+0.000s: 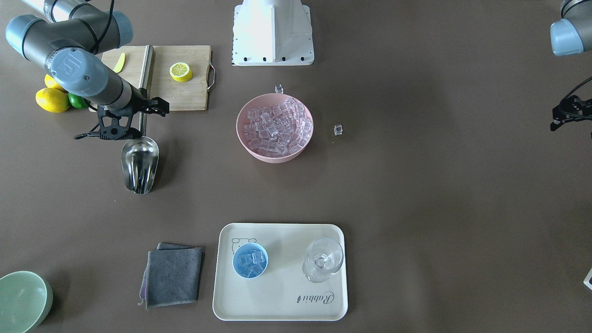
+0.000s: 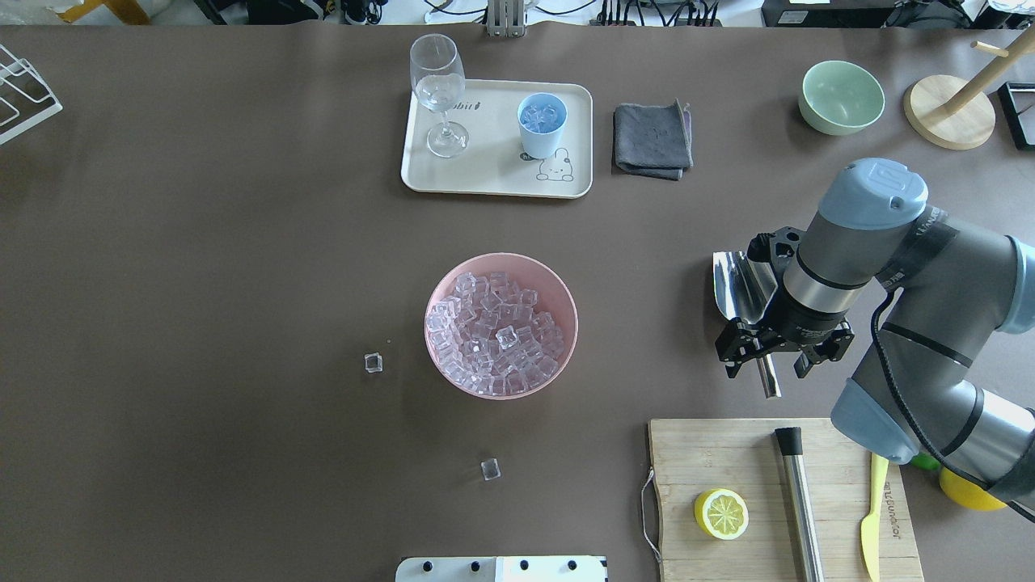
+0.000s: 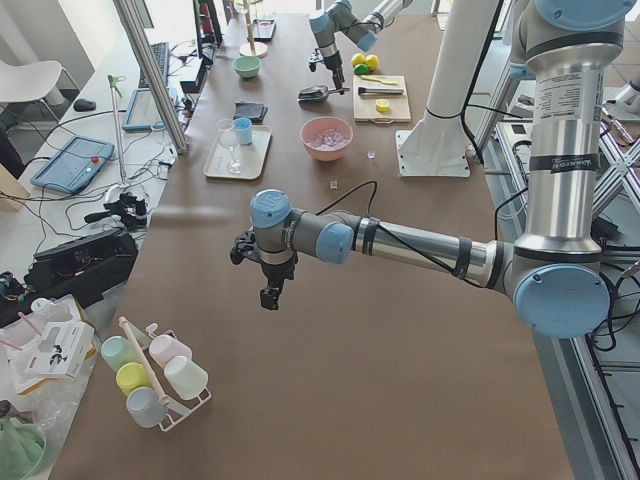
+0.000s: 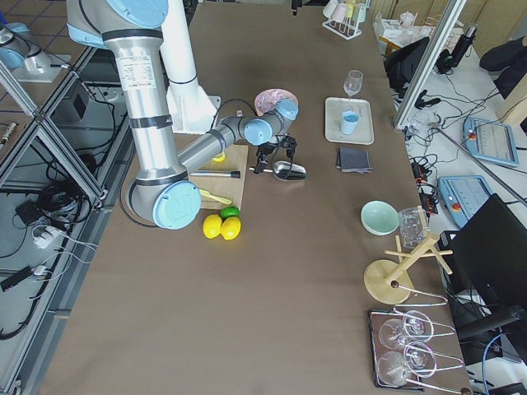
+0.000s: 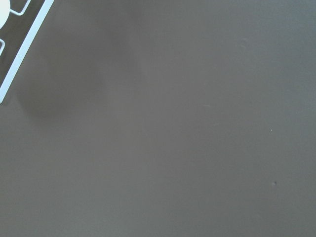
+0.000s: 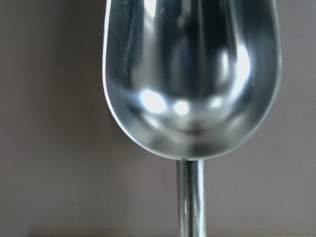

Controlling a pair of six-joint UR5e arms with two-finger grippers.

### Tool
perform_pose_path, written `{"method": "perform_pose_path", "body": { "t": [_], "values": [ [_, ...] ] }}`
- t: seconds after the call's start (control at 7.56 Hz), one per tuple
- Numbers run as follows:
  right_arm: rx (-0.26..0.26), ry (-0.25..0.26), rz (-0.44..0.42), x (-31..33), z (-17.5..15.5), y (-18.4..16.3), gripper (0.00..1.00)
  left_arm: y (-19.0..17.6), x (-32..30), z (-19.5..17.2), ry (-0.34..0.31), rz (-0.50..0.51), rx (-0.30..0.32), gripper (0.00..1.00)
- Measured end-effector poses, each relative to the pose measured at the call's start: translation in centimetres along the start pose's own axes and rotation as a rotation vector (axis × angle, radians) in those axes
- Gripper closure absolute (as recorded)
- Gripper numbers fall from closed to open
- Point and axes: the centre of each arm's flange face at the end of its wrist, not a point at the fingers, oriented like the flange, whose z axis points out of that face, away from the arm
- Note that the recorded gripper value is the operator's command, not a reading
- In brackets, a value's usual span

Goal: Put ice in cup with scoop
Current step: 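Lower the empty scoop onto the table while the left arm withdraws, then open the right gripper and lift it away from the scoop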

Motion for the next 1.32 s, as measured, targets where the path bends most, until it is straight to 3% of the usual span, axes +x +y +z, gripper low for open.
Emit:
{"method": "perform_pose_path", "body": {
  "t": [0.53,0.79,1.32],
  "values": [
    [0.128,-0.017,-0.078,5.7,-6.9,-3.5,0.00,2.6,-2.8,-0.2,0.007,-0.073,-0.003,0.01],
    [0.185,0.043,-0.170,10.4,-9.6,-5.1,0.00,3.2,-4.0,-0.2,0.057,-0.113,-0.006,0.02],
    [0.211,0.098,-0.140,18.0,-11.1,-5.3,0.00,4.1,-6.2,-0.5,0.086,-0.208,0.001,0.01]
  ]
}}
